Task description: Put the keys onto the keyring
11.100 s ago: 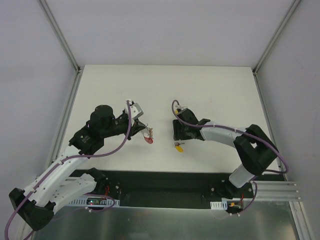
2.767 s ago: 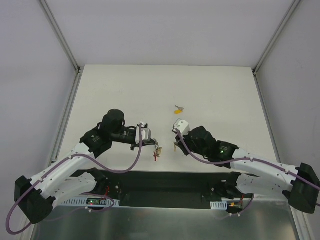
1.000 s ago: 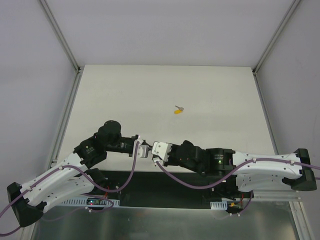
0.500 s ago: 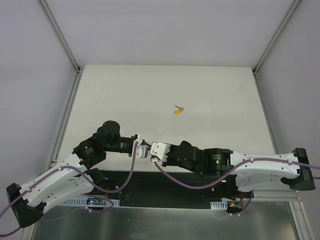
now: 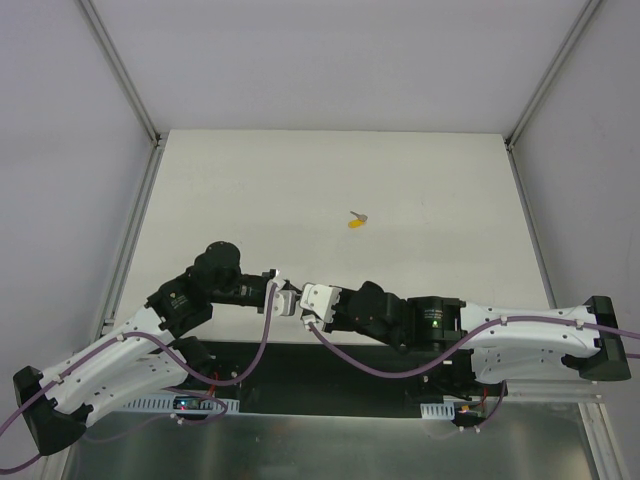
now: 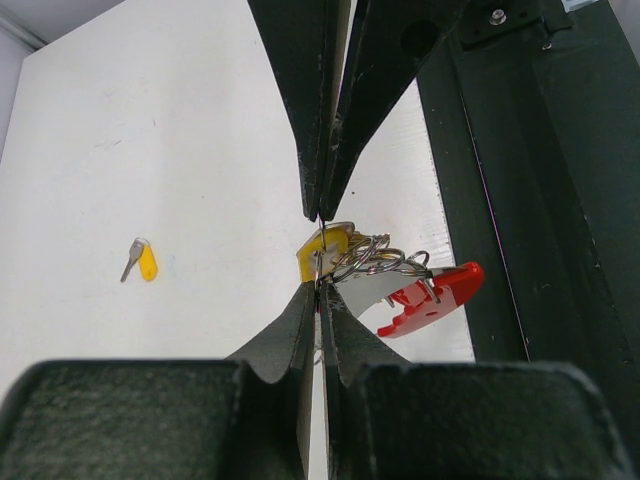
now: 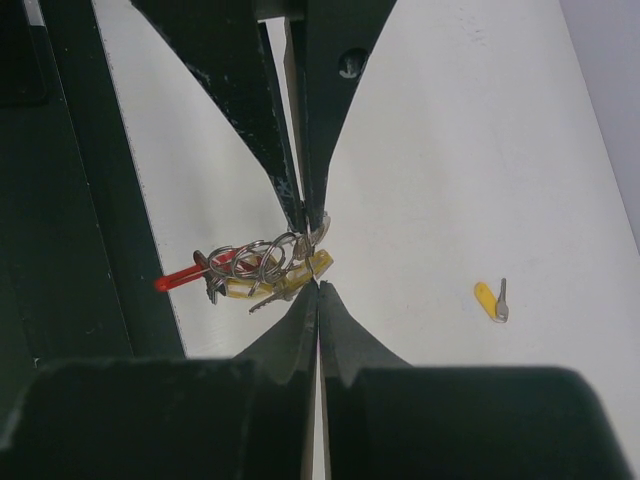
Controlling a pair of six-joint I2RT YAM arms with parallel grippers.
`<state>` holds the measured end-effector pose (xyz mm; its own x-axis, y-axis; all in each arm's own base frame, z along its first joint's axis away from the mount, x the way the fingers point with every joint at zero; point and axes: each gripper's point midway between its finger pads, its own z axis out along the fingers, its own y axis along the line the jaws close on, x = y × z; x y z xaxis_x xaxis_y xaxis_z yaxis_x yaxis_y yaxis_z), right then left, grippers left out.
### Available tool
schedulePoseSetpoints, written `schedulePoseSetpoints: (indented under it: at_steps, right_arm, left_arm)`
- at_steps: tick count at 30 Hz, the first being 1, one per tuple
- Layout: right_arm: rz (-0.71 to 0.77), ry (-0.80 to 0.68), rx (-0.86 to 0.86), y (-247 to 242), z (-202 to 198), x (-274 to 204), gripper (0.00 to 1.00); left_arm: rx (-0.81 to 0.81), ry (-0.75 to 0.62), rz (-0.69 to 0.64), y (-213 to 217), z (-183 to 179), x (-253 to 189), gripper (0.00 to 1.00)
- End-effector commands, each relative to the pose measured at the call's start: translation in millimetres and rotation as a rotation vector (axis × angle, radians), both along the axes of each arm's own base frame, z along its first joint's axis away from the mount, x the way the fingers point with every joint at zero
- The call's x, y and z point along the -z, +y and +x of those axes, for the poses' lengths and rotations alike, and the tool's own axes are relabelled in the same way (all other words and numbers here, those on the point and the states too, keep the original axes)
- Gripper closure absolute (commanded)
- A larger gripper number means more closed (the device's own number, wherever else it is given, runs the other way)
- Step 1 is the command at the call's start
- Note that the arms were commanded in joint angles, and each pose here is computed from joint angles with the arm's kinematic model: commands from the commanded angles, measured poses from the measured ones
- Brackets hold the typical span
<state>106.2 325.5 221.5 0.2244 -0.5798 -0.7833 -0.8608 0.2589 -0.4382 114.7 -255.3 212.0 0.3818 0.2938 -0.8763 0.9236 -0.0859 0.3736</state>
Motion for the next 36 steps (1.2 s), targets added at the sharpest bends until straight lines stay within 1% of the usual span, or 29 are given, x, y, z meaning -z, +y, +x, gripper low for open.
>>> schedulePoseSetpoints:
  at_steps: [1,9,36]
  right_arm:
    - [0.073,-0.011,0.013,3.7,2.2,-23.5,0.99]
    - [0.065,-0.01,0.024,1.3,3.2,-20.3,0.99]
    - [0.065,0.0,0.048,6.7,8.5,-20.6,0.99]
  left_arm:
    - [-0.003,-0.047,-0.051,-4.4,2.8,-15.0,1.0]
    - [-0.032,-0.058,-0.05,-2.5,7.8,-16.0,1.0]
    - [0.017,-0.038,-0.074,-5.7,-2.0,-19.1,1.0]
